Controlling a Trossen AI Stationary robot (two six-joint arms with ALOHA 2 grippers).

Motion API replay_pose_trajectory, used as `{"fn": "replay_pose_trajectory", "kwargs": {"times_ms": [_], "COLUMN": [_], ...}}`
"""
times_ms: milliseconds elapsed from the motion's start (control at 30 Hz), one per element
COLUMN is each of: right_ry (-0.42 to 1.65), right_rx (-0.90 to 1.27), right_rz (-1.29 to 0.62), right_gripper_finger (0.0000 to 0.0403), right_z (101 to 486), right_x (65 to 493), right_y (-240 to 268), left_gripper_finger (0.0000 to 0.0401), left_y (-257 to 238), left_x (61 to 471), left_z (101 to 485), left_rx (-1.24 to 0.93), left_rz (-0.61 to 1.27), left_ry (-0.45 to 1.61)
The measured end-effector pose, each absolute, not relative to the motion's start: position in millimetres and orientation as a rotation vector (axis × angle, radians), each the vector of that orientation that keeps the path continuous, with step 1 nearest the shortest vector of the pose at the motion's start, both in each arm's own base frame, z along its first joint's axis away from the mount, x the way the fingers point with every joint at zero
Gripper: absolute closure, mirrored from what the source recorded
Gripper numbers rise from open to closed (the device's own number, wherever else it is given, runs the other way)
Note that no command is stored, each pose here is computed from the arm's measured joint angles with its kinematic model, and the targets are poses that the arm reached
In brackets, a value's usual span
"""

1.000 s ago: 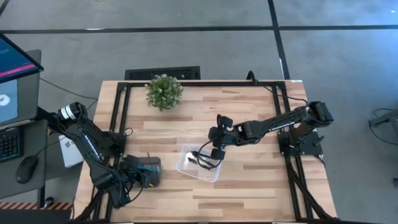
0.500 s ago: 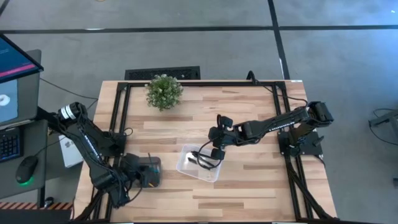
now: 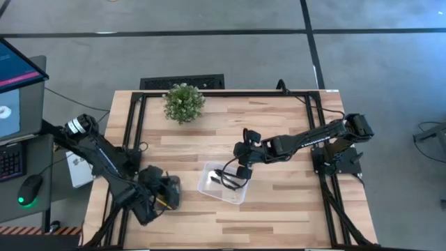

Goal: Sort pens & pencils
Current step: Put the green pencil into the black bin

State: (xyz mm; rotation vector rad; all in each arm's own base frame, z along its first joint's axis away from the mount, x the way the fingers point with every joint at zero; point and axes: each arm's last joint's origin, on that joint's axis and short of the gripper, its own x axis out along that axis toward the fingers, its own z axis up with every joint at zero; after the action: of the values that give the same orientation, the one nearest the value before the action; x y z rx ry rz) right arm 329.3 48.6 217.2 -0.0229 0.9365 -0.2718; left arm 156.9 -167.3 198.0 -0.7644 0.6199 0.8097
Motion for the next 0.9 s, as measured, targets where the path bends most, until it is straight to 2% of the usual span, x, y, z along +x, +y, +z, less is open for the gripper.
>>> {"fn": "replay_pose_trajectory", "kwargs": {"times_ms": [567,900], "right_ry": [0.937,0.937], "right_rx": [-0.023,-0.023], "right_rz": [-0.272,-0.272], "right_gripper_finger": [0.0265,0.0265], "right_z": [217.2,217.2], "right_x": [329.3,329.3], "right_y": [48.6,48.5], "left_gripper_finger": [0.031,0.031], "left_y": [-160.4,-159.9], "left_x": [163.8,165.6], "left_z": [195.6,196.9], "left_rx": [-0.768,-0.744], "left_rz": [0.851,0.835], "left_ry": [0.753,0.684]}}
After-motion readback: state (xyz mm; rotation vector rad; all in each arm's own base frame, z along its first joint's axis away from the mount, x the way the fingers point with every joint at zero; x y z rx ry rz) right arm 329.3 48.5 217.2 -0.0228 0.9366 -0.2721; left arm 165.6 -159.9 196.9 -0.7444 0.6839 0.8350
